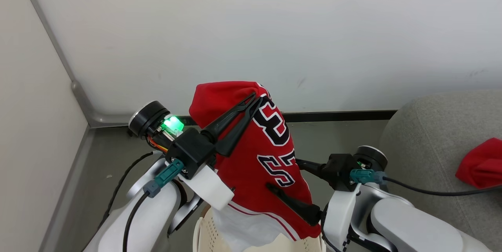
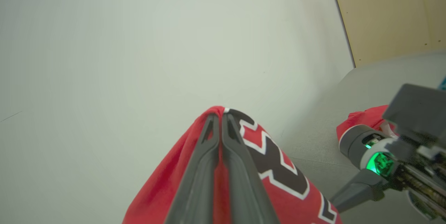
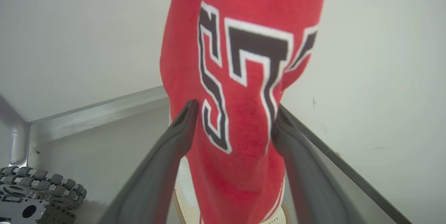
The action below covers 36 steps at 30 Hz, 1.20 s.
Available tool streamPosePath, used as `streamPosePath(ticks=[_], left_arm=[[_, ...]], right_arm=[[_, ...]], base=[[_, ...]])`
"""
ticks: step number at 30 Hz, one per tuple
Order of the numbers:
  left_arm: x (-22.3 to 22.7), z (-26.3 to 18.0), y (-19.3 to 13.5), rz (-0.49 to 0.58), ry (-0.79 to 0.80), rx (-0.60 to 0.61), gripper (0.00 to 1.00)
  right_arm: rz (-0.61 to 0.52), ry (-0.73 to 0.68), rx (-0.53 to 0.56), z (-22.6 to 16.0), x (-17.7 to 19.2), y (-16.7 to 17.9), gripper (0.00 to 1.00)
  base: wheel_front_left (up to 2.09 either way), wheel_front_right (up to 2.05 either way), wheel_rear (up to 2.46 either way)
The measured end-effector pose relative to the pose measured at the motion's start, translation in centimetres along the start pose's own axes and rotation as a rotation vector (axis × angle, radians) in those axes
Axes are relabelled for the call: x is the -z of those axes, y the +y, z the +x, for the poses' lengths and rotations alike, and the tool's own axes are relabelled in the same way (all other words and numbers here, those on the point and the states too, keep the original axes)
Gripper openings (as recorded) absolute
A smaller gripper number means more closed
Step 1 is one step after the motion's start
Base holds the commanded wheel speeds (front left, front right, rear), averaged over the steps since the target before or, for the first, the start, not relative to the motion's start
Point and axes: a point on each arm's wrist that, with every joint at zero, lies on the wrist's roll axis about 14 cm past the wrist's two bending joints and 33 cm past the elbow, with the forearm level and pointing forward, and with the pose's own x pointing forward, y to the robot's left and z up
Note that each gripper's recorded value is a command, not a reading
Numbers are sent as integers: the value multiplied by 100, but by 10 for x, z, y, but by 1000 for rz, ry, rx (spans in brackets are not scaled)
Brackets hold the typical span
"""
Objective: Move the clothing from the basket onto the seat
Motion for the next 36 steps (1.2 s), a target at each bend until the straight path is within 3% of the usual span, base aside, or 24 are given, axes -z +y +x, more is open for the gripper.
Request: streamPosePath(ticks=[9, 10, 12, 15, 16, 17, 18, 27, 36], left_arm=[[-1, -2, -5, -11, 4, 10, 0], [-2, -2, -5, -16, 4, 9, 0], [-2, -2, -5, -25, 4, 6, 0], [1, -2, -3, -34, 14, 2, 0], [2, -2, -3, -38, 16, 1, 0], [3, -3, -2, -40, 21, -1, 0], [5, -3, -1, -39, 26, -3, 0], [27, -6, 11, -88, 83, -40, 0], [58, -13, 2, -176, 160, -49, 0]], right_arm=[[18, 15, -40, 8, 5, 12, 100], [17, 10, -44, 9, 4, 13, 87], [13, 6, -51, 12, 3, 14, 49], [9, 11, -62, 13, 7, 17, 29], [8, 11, -64, 14, 7, 17, 20], [11, 7, -63, 14, 7, 17, 5], [12, 7, -60, 14, 8, 15, 0], [80, -83, 36, 2, 0, -14, 0], [151, -136, 153, -22, 4, -46, 0]], base=[[0, 0, 0], [0, 0, 0], [0, 0, 0], [0, 0, 0], [0, 0, 0], [0, 0, 0], [0, 0, 0], [0, 0, 0], [0, 0, 0]])
